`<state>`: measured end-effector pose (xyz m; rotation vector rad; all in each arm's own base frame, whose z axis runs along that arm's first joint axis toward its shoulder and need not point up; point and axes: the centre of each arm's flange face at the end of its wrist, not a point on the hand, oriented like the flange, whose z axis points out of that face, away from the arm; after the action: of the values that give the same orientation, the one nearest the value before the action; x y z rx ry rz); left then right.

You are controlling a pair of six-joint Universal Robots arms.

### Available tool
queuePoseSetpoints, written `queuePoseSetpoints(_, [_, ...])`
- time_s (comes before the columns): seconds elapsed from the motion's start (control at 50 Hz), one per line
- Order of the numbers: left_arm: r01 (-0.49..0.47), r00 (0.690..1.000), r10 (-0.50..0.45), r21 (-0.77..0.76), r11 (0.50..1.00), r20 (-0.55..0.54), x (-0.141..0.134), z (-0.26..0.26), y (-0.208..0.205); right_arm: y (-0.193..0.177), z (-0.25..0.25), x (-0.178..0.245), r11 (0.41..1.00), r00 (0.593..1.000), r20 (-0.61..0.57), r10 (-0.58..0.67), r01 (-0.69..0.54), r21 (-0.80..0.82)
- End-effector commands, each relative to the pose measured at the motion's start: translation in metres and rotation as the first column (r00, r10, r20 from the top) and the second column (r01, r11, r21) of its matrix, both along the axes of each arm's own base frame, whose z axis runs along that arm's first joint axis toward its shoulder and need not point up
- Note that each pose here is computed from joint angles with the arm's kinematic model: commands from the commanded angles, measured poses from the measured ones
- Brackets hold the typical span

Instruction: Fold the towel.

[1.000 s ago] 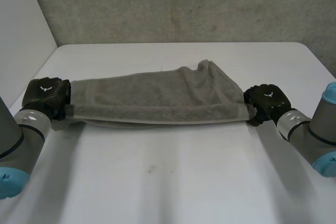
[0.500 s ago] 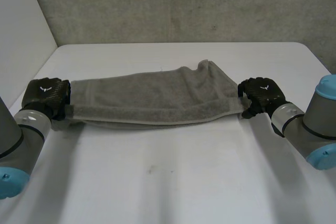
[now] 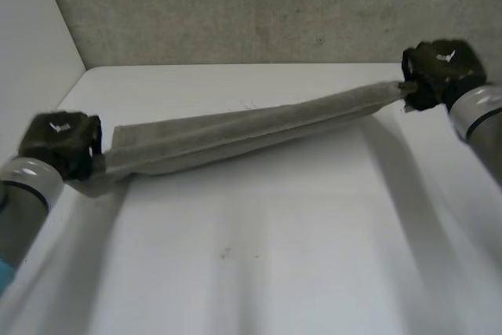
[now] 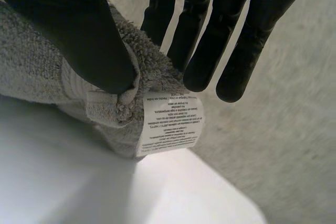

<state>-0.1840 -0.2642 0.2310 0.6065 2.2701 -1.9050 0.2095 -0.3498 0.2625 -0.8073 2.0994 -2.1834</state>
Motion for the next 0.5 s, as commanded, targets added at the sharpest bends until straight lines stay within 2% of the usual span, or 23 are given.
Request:
queuePoseSetpoints(0.02, [0.005,0.999,-0.012,-0.178,0.984,-0.035,0.003,0.08,0.026,0.039,0.076,-0.005,0.996,0.985,-0.171,0.001,-0.017,-0.088])
queuePoseSetpoints(0.1, [0.0,0.998,-0.017,-0.291,0.957,-0.054,0.006,0.125,0.038,0.059,0.112,-0.01,0.989,0.979,-0.205,-0.013,-0.017,-0.146])
queuePoseSetpoints(0.22, [0.003,1.0,-0.009,-0.277,0.961,-0.022,0.006,0.134,0.039,0.081,0.121,-0.008,0.991,0.947,-0.315,0.064,-0.098,-0.092])
queuePoseSetpoints(0.28, [0.015,1.0,-0.01,-0.188,0.982,0.025,0.005,0.115,0.03,0.075,0.098,-0.008,0.992,0.915,-0.387,0.112,-0.122,-0.001])
queuePoseSetpoints(0.3, [0.019,0.999,-0.013,-0.127,0.992,0.05,0.003,0.1,0.024,0.068,0.08,-0.007,0.99,0.897,-0.418,0.141,-0.125,0.066])
queuePoseSetpoints(0.32, [0.022,0.997,-0.018,-0.06,0.998,0.069,0.002,0.084,0.018,0.068,0.079,-0.007,0.99,0.897,-0.418,0.141,-0.125,0.066])
queuePoseSetpoints(0.34, [0.022,0.997,-0.018,-0.06,0.998,0.069,0.002,0.083,0.018,0.064,0.063,-0.007,0.984,0.88,-0.444,0.172,-0.129,0.127])
queuePoseSetpoints(0.36, [0.023,0.996,-0.024,0.002,1.0,0.085,0.0,0.067,0.012,0.064,0.063,-0.007,0.983,0.879,-0.444,0.173,-0.129,0.128])
queuePoseSetpoints(0.4, [0.025,0.995,-0.03,0.057,0.998,0.095,-0.002,0.051,0.005,0.058,0.035,-0.004,0.964,0.842,-0.485,0.235,-0.136,0.23])
queuePoseSetpoints(0.5, [0.034,0.992,-0.054,0.168,0.985,0.114,-0.009,0.014,-0.018,0.039,0.006,-0.002,0.947,0.817,-0.509,0.271,-0.13,0.294])
